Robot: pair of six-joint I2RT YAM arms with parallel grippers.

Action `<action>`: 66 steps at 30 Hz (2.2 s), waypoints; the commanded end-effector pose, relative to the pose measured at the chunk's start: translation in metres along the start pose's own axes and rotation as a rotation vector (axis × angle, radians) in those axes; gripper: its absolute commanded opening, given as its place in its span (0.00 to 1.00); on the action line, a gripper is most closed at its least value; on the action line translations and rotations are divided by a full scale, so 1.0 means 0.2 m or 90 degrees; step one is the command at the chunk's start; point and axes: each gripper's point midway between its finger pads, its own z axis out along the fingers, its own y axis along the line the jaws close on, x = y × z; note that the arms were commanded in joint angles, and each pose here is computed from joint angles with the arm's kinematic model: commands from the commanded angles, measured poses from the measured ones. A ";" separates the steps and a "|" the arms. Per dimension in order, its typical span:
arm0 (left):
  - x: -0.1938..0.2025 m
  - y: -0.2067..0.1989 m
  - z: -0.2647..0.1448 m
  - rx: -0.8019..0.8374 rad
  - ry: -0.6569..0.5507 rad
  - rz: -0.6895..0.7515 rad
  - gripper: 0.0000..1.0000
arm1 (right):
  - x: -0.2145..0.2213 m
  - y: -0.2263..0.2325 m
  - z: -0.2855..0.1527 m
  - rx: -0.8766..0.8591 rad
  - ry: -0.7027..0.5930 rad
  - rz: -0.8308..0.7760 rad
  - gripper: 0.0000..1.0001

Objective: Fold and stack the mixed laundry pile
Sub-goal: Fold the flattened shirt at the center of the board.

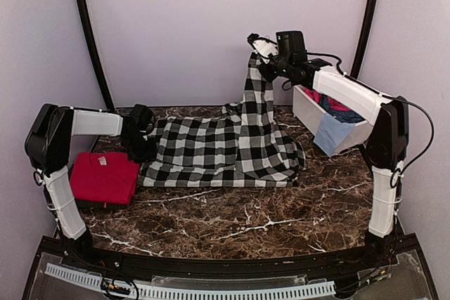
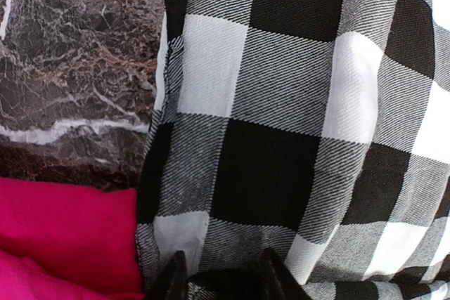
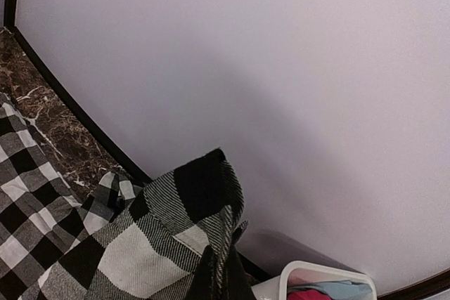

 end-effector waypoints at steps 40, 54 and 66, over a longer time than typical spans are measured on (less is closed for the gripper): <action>-0.10 -0.05 -0.15 0.049 -0.031 0.025 0.38 | -0.16 0.10 0.29 0.116 -0.065 -0.038 0.00; 0.03 -0.06 0.09 0.030 0.045 0.053 0.40 | 0.05 0.24 0.35 0.086 -0.019 -0.053 0.00; 0.30 -0.33 0.14 0.032 0.095 0.119 0.33 | 0.16 0.06 0.30 0.124 0.006 -0.036 0.00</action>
